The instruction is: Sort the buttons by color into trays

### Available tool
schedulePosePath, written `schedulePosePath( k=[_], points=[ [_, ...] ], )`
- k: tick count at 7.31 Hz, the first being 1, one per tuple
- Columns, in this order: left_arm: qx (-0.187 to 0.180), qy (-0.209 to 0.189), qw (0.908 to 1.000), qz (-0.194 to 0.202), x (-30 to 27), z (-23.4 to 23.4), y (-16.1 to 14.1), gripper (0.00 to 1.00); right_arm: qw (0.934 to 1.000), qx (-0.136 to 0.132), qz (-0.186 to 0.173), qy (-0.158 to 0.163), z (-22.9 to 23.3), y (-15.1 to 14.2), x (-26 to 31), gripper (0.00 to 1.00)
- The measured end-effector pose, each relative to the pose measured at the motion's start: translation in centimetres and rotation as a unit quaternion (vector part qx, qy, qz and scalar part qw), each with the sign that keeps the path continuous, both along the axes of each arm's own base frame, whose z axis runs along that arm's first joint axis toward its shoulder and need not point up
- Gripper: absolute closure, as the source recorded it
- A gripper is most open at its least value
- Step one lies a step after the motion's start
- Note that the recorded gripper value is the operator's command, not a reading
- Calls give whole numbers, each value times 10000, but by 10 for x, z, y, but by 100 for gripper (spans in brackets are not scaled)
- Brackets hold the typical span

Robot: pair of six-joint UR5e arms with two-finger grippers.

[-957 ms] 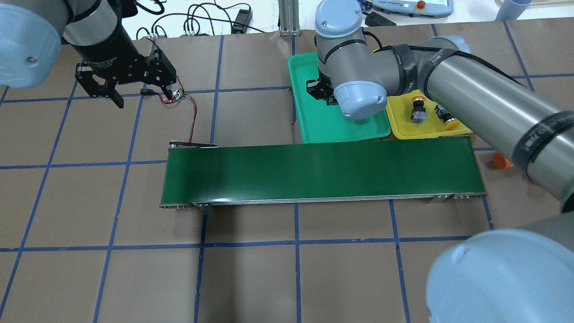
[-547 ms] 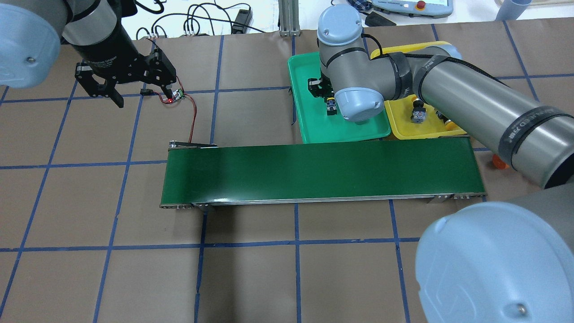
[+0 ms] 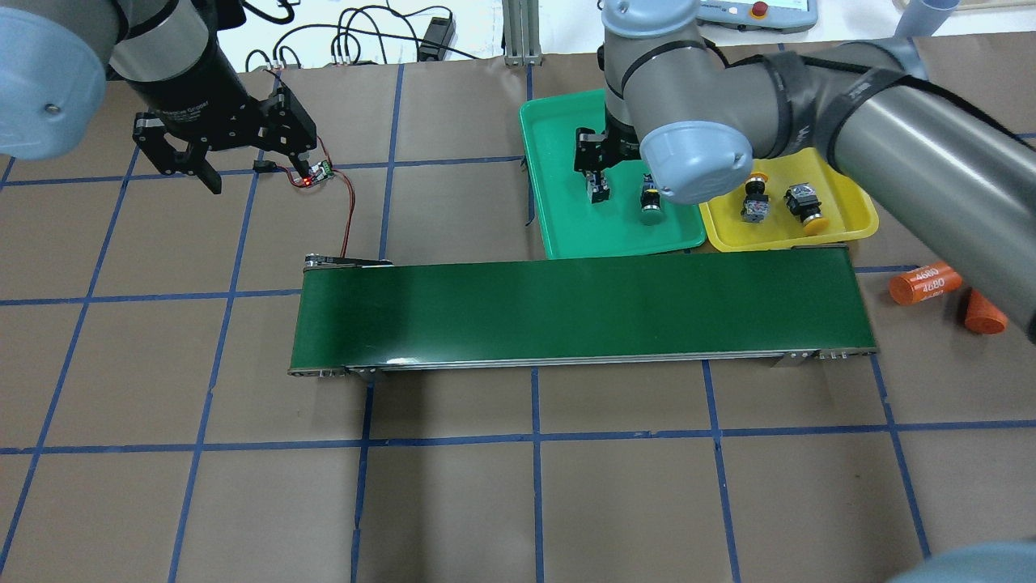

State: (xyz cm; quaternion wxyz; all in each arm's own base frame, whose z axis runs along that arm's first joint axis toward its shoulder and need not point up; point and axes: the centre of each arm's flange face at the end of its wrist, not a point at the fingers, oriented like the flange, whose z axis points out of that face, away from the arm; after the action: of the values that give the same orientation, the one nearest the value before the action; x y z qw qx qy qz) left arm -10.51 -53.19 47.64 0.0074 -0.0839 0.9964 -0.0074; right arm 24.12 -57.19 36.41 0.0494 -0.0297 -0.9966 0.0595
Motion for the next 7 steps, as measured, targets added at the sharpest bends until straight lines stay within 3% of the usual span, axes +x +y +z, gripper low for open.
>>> schedulePosePath(
  k=[2, 4, 5, 7],
  points=[
    [-4, -4, 10000, 1, 0, 1, 1, 0, 9991, 419, -80, 42, 77, 69, -22, 0],
    [-25, -13, 10000, 1, -1, 3, 2, 0, 9979, 609, -193, -112, 128, 142, -46, 0],
    [-28, -17, 10000, 0, -1, 4, 3, 0, 9970, 725, -181, -202, 131, 163, -61, 0],
    [-29, -19, 10000, 3, 0, 4, 3, 0, 9954, 827, -161, -449, 115, 167, -87, 0]
  ],
)
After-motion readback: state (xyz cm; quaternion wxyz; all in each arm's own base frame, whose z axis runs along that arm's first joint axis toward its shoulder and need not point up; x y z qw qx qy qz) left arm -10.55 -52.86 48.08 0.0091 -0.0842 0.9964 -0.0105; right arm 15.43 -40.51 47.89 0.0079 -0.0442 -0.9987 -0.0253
